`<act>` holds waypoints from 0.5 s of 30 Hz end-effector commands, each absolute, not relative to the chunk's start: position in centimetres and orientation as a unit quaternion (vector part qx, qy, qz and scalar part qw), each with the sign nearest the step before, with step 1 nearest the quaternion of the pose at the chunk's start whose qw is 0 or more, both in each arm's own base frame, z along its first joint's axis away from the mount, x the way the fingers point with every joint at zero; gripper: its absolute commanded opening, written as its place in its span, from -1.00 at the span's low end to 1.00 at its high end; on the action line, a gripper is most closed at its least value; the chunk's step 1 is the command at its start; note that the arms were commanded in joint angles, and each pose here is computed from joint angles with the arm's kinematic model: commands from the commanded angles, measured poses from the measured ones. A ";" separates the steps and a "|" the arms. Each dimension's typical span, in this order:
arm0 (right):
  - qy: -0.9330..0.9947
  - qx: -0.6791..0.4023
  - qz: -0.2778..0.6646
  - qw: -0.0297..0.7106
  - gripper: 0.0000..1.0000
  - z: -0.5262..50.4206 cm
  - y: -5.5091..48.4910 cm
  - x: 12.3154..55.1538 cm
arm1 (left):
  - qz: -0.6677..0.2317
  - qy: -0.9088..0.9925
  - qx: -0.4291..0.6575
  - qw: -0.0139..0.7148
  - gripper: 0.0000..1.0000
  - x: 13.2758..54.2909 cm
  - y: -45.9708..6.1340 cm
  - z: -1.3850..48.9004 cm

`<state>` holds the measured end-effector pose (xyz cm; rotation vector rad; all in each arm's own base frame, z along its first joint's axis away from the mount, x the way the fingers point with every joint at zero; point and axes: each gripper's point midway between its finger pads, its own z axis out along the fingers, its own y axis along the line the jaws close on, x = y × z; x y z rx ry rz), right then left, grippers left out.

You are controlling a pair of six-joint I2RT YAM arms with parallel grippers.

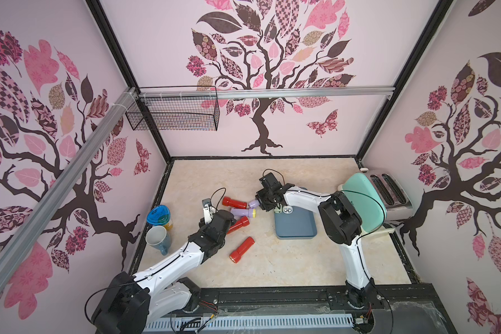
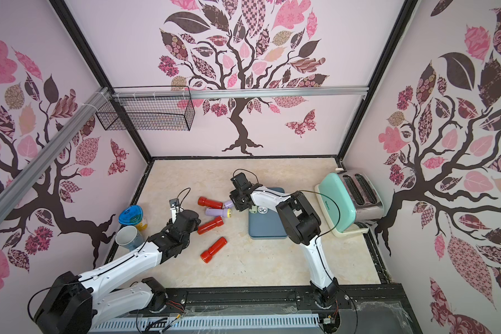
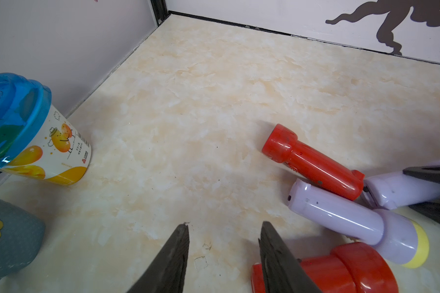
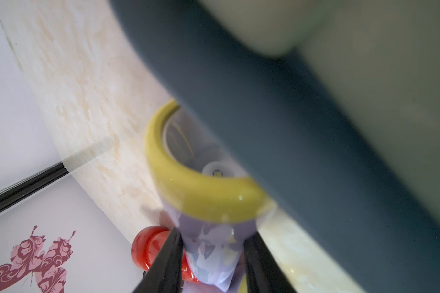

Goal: Put the flashlights into the storage boxes
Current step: Pick up the flashlight from the center of the board.

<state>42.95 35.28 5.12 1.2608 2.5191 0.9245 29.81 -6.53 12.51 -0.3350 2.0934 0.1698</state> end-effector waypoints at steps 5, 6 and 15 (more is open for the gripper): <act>0.873 0.324 0.335 0.145 -0.43 11.0 35.7 44.1 | 0.073 0.857 -0.144 0.490 -0.03 29.8 -6.2 12.2; 0.875 0.314 0.334 0.157 -0.43 11.8 35.4 44.1 | 0.072 0.856 -0.144 0.491 -0.04 29.8 -6.3 12.2; 0.920 0.149 0.279 0.232 -0.48 14.2 28.6 40.3 | 0.078 0.855 -0.146 0.492 -0.03 29.8 -6.0 12.1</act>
